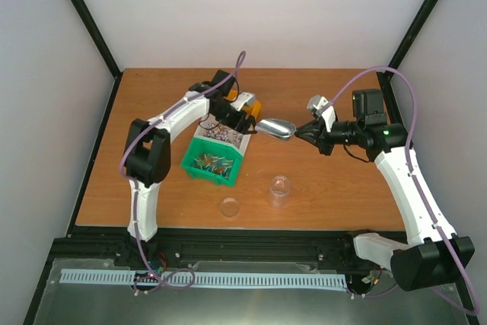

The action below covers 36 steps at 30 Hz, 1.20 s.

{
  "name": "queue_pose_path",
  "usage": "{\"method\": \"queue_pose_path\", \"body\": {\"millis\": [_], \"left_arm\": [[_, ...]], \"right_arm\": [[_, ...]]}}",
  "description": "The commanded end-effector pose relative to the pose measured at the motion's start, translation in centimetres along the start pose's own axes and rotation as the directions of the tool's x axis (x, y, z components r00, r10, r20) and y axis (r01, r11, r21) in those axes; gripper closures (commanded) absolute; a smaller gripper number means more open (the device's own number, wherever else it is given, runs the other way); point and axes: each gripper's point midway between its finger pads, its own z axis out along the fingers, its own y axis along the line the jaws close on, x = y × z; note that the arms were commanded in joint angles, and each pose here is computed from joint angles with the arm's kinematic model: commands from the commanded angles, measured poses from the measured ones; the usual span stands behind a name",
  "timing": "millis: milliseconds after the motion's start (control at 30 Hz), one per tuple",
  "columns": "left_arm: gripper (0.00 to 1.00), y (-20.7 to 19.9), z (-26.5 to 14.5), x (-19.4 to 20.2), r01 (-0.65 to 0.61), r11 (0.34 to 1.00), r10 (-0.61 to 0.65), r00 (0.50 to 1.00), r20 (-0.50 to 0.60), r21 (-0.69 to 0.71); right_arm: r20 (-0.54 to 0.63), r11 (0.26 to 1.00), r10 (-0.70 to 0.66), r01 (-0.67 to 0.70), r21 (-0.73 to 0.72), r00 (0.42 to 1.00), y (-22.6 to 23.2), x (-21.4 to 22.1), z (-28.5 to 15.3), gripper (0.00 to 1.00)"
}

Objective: Pack the candies

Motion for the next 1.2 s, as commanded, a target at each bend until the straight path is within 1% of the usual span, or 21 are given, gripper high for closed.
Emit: {"method": "queue_pose_path", "body": {"millis": [0, 100, 167, 233, 367, 500, 600, 667, 767, 900, 1033, 1167], "left_arm": [[0.15, -0.6, -7.4, -1.8, -0.037, 0.997, 0.044, 0.992, 0.118, -0.061], [0.13, 1.8, -10.8, -0.6, 0.022, 0.995, -0.008, 0.989, 0.151, -0.093], [0.12, 3.3, -13.5, 0.4, 0.065, 0.99, -0.04, 0.981, 0.191, -0.125], [0.11, 5.3, -15.1, 1.9, 0.119, 0.983, -0.086, 0.973, 0.216, -0.141], [0.12, 8.0, -17.0, 5.3, 0.181, 0.963, -0.132, 0.963, 0.235, -0.2], [0.15, 9.2, -16.2, 9.2, 0.222, 0.958, -0.184, 0.961, 0.204, -0.182], [0.16, 8.7, -15.0, 10.5, 0.201, 0.969, -0.173, 0.967, 0.186, -0.146], [0.17, 8.1, -14.5, 10.9, 0.187, 0.977, -0.166, 0.969, 0.183, -0.102], [0.23, 7.6, -13.6, 11.3, 0.174, 0.983, -0.162, 0.97, 0.18, -0.057], [0.31, 7.0, -12.0, 12.1, 0.149, 0.988, -0.143, 0.98, 0.14, -0.031], [0.32, 4.9, -10.2, 12.5, 0.101, 0.994, -0.105, 0.989, 0.107, 0.036], [0.33, 3.5, -8.7, 12.5, 0.037, 0.999, -0.04, 0.996, 0.084, 0.027]], "right_arm": [[-0.001, 1.0, 0.003, -0.003, 0.022, 1.0, -0.7, -1.5, -0.5, 0.97], [-0.035, 1.0, -0.01, 0.011, 0.021, 0.999, -0.7, -1.8, 0.1, 0.97], [-0.068, 0.999, -0.03, 0.033, 0.039, 0.997, -0.7, -1.9, 0.6, 0.97], [-0.114, 0.997, -0.065, 0.069, 0.029, 0.991, 0.3, -2.1, 1.8, 0.97], [-0.216, 0.992, -0.118, 0.124, 0.017, 0.969, 1.8, -1.7, 4.4, 0.97], [-0.308, 0.985, -0.168, 0.174, -0.007, 0.937, 3.0, -0.7, 7.3, 0.97], [-0.365, 0.98, -0.191, 0.197, -0.019, 0.911, 3.4, 0.2, 9.3, 0.97], [-0.4, 0.976, -0.209, 0.217, -0.027, 0.892, 3.7, 0.8, 10.6, 0.97], [-0.44, 0.971, -0.228, 0.237, -0.036, 0.869, 4.1, 1.4, 12.2, 0.97], [-0.477, 0.968, -0.236, 0.249, -0.037, 0.847, 4.0, 2.0, 13.4, 0.97], [-0.501, 0.97, -0.229, 0.242, -0.041, 0.835, 3.8, 2.6, 14.1, 0.97], [-0.521, 0.968, -0.233, 0.248, -0.043, 0.821, 3.8, 3.2, 14.5, 0.97]]}}
